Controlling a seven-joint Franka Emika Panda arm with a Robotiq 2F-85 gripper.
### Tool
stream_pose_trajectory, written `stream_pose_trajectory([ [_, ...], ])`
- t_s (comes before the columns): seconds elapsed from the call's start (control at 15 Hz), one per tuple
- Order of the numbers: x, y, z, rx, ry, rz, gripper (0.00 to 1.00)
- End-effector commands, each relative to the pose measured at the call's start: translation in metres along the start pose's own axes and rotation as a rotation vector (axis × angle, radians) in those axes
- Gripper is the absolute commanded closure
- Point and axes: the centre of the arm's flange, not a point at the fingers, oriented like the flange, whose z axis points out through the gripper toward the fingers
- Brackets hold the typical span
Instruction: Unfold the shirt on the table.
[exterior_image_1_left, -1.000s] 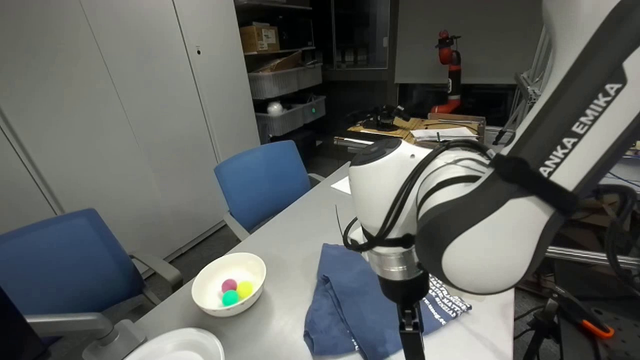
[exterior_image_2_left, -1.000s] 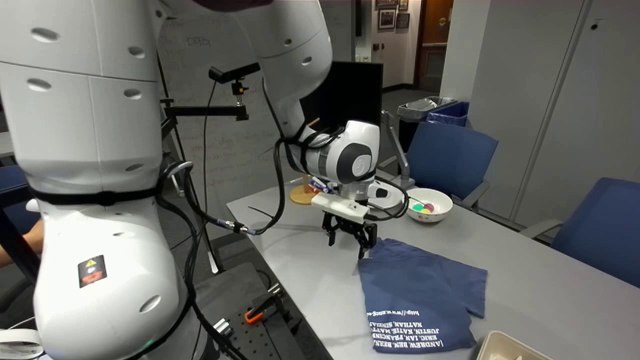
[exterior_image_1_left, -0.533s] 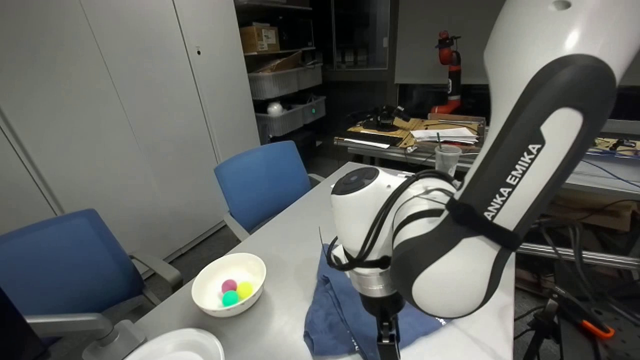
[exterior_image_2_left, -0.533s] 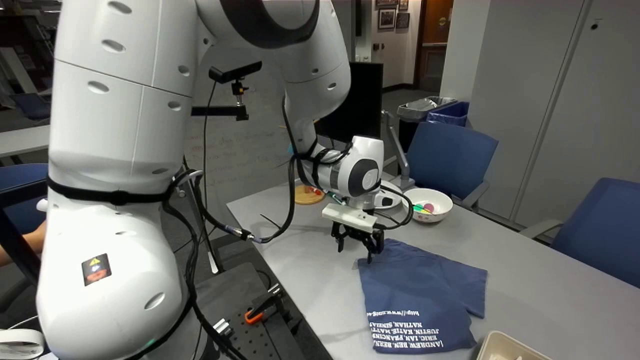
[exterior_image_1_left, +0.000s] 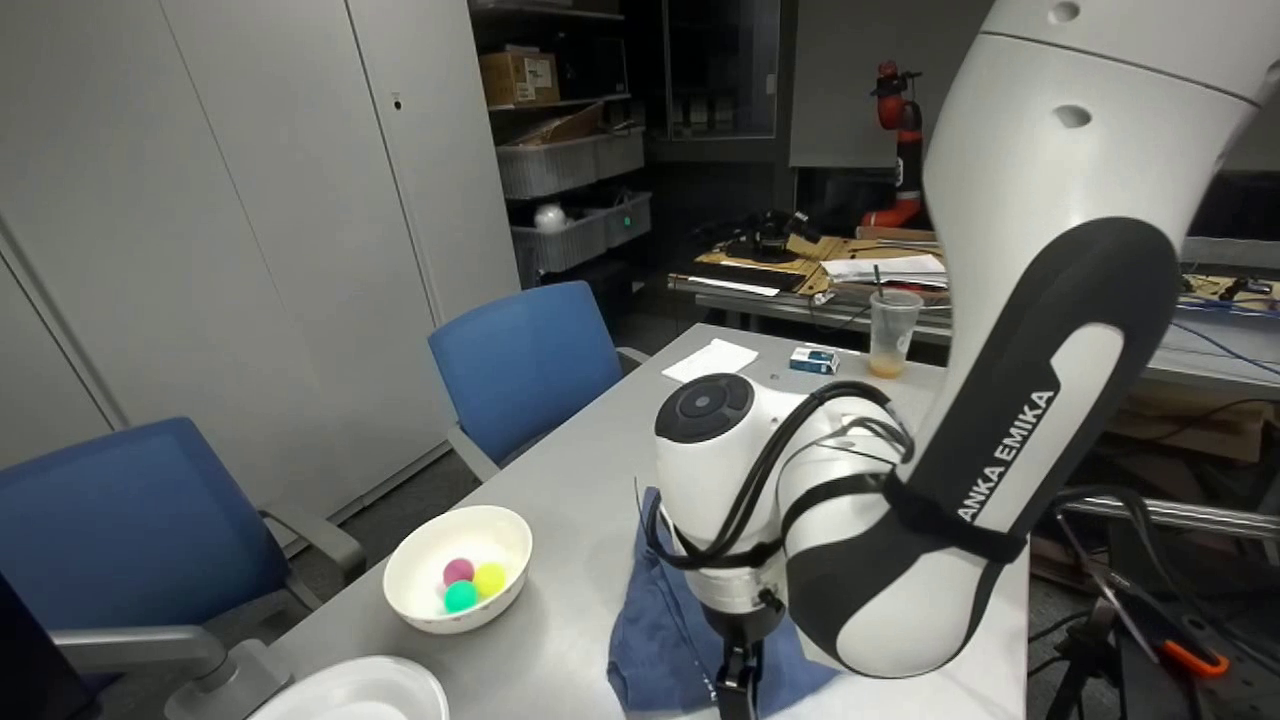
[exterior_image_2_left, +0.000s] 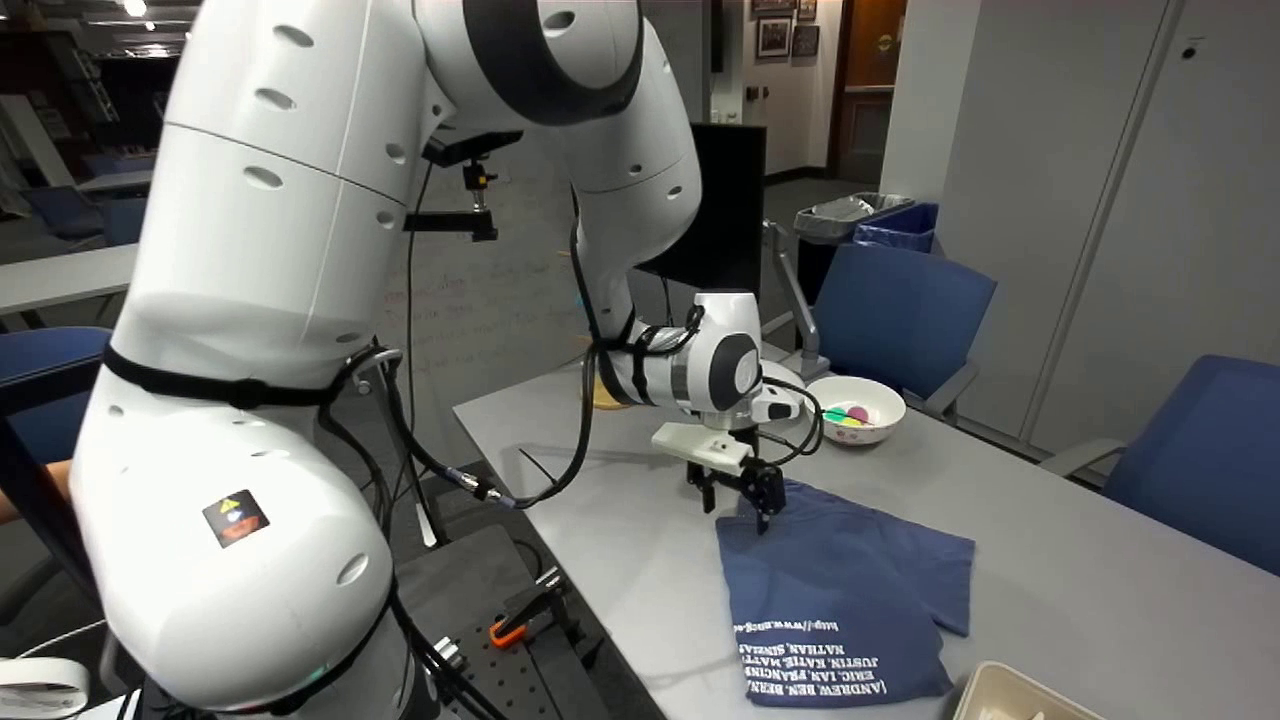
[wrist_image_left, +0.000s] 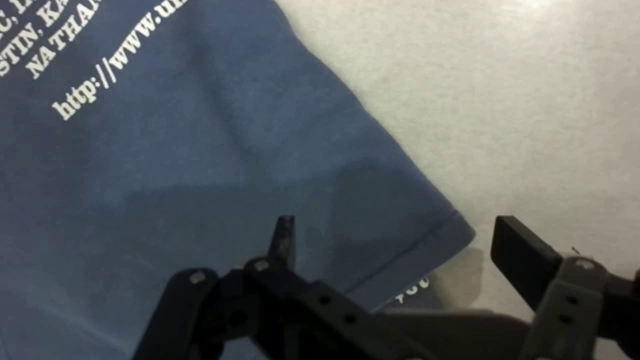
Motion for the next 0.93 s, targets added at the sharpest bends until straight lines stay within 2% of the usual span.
stream_pose_trajectory([
  [0.0, 0.013, -0.008, 0.011, -0.061, 0.040, 0.114, 0.02],
  [0.4, 0.021, -0.020, 0.020, -0.102, 0.046, 0.219, 0.00],
  [0.87, 0.026, -0.009, 0.022, -0.140, 0.058, 0.284, 0.11],
])
